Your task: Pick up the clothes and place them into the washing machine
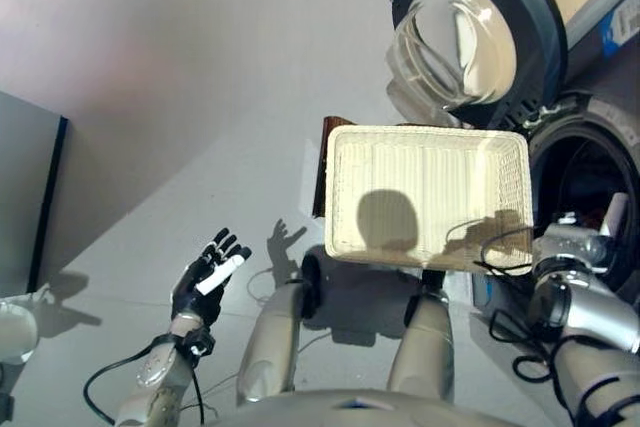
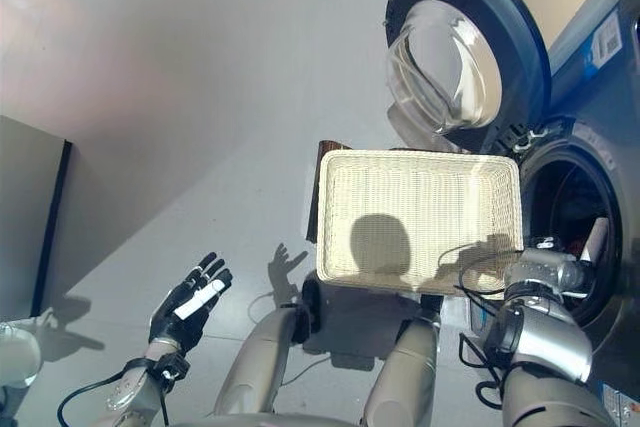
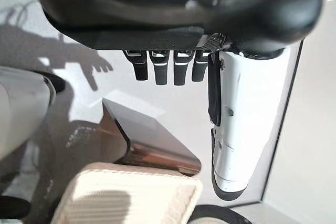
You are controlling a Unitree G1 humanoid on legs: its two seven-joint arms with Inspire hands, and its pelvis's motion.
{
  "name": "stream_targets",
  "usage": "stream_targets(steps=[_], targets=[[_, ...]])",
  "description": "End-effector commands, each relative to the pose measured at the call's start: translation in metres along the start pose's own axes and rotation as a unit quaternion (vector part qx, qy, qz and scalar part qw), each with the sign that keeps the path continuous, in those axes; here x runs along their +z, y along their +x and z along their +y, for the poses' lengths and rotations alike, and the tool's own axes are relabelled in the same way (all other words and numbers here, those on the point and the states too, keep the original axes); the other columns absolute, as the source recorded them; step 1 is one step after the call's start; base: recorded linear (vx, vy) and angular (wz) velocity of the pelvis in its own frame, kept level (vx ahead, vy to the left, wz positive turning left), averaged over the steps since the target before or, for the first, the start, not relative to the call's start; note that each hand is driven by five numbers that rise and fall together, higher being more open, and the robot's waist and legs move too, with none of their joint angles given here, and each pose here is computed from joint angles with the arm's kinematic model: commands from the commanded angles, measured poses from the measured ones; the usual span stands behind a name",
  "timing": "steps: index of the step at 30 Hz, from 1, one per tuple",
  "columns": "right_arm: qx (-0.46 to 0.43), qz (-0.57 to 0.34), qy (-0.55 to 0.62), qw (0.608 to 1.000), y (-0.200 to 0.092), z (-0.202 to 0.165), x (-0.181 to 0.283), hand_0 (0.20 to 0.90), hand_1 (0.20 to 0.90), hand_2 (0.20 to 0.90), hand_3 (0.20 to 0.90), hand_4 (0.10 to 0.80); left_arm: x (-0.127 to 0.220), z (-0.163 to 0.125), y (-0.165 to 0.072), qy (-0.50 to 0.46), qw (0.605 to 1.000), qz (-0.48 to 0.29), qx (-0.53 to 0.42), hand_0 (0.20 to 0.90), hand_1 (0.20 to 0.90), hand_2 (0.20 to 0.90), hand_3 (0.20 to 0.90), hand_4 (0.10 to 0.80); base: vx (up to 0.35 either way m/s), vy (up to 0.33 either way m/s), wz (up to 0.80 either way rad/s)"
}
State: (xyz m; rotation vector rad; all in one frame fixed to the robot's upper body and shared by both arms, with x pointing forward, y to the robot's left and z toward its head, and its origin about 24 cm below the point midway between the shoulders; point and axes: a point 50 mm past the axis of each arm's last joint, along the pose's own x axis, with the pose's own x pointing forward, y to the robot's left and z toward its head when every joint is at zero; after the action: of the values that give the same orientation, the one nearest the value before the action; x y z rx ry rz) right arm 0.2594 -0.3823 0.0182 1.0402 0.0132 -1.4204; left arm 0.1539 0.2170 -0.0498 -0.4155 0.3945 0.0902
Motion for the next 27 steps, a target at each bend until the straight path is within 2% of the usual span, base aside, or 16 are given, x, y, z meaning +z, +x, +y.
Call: stream_targets(steps=[1, 9, 17, 25, 27], targets=[[0.043, -0.065, -0.030, 0.996, 0.002, 0.006, 0.021, 0.900, 0.900, 0.900, 0.900, 0.800, 0.035, 0.023, -0.007, 0.032, 0.996, -0.082, 0.029, 0.900, 0.900, 0.900, 0.900, 0.800, 0.007, 0.027, 0.06], [0.064, -0.028, -0.107, 0.992, -0.009, -0.012, -0.023, 0.900, 0.900, 0.900, 0.900, 0.800, 0.045, 0.029, -0.009, 0.042, 0.992, -0.108, 0.047, 0.900, 0.900, 0.900, 0.900, 0.800, 0.033, 0.024, 0.11], [0.135, 0.014, -0.246, 0.960, -0.033, -0.055, -0.081, 0.900, 0.900, 0.900, 0.900, 0.800, 0.041, 0.034, -0.008, 0.028, 0.989, -0.119, 0.083, 0.900, 0.900, 0.900, 0.900, 0.800, 0.073, -0.026, 0.00], [0.201, 0.046, -0.342, 0.917, -0.054, -0.097, -0.106, 0.900, 0.900, 0.900, 0.900, 0.800, 0.027, 0.041, -0.010, 0.016, 0.987, -0.108, 0.120, 0.900, 0.900, 0.900, 0.900, 0.800, 0.127, -0.049, -0.09], [0.213, 0.041, -0.411, 0.885, -0.054, -0.107, -0.109, 0.900, 0.900, 0.900, 0.900, 0.800, 0.020, 0.044, -0.009, 0.039, 0.987, -0.088, 0.128, 0.900, 0.900, 0.900, 0.900, 0.800, 0.107, -0.031, -0.11]])
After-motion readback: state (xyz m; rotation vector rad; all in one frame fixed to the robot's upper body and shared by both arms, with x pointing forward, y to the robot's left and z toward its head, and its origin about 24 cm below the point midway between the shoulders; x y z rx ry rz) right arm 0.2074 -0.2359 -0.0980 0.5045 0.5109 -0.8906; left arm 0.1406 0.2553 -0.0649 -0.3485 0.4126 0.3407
